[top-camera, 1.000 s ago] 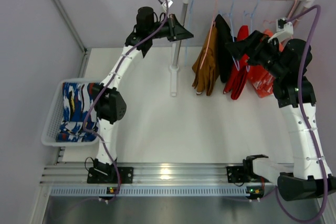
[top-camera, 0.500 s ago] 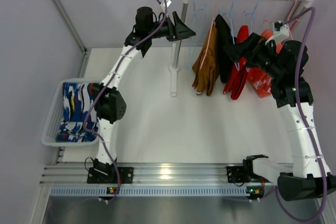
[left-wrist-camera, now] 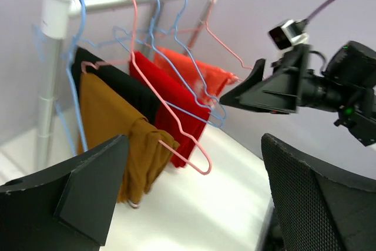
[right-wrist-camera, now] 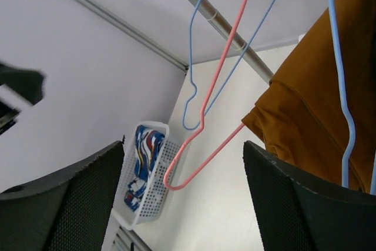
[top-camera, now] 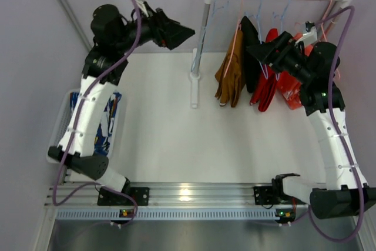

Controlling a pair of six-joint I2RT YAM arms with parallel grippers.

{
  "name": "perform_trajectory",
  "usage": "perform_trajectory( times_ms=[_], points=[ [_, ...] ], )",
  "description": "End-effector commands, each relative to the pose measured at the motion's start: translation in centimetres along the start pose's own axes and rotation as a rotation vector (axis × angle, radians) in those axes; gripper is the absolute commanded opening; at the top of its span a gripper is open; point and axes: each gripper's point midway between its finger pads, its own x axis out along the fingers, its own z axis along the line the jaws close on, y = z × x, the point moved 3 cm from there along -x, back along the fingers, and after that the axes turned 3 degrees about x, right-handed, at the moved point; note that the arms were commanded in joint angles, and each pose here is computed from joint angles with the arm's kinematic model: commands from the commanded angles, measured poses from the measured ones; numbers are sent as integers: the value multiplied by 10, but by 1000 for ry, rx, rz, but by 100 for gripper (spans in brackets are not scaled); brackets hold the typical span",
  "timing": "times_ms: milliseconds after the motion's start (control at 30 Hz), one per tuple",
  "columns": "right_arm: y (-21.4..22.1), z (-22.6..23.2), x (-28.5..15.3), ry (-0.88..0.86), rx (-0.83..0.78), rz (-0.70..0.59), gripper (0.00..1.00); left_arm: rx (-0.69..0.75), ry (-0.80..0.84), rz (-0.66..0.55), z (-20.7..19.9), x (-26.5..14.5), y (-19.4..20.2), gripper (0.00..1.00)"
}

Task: Remove the trousers from the hanger

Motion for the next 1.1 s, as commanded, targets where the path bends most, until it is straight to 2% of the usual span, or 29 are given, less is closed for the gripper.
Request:
perform_trajectory(
  times_ms=[0,100,200,400,533,733,1067],
  points=[
    [-13,6,19,-21,93,-35,78,133,-170,-18,8,-29,0,99],
    [-11,0,39,20,151,-10,69,183,-290,-57,7,-55,-9,99],
    [-12,-6,61,49,194,3,65,234,-392,-83,3,-84,-11,99],
    [-12,-11,101,60,229,23,62,254,-509,-71,13,-111,3,99],
    [-7,-18,129,52,250,44,60,241,-539,-63,21,-117,7,99],
    [-4,-14,155,-16,301,76,48,231,-542,-40,27,-115,15,99],
    [1,-14,167,-33,334,94,43,191,-548,-7,40,-107,32,99]
  ],
)
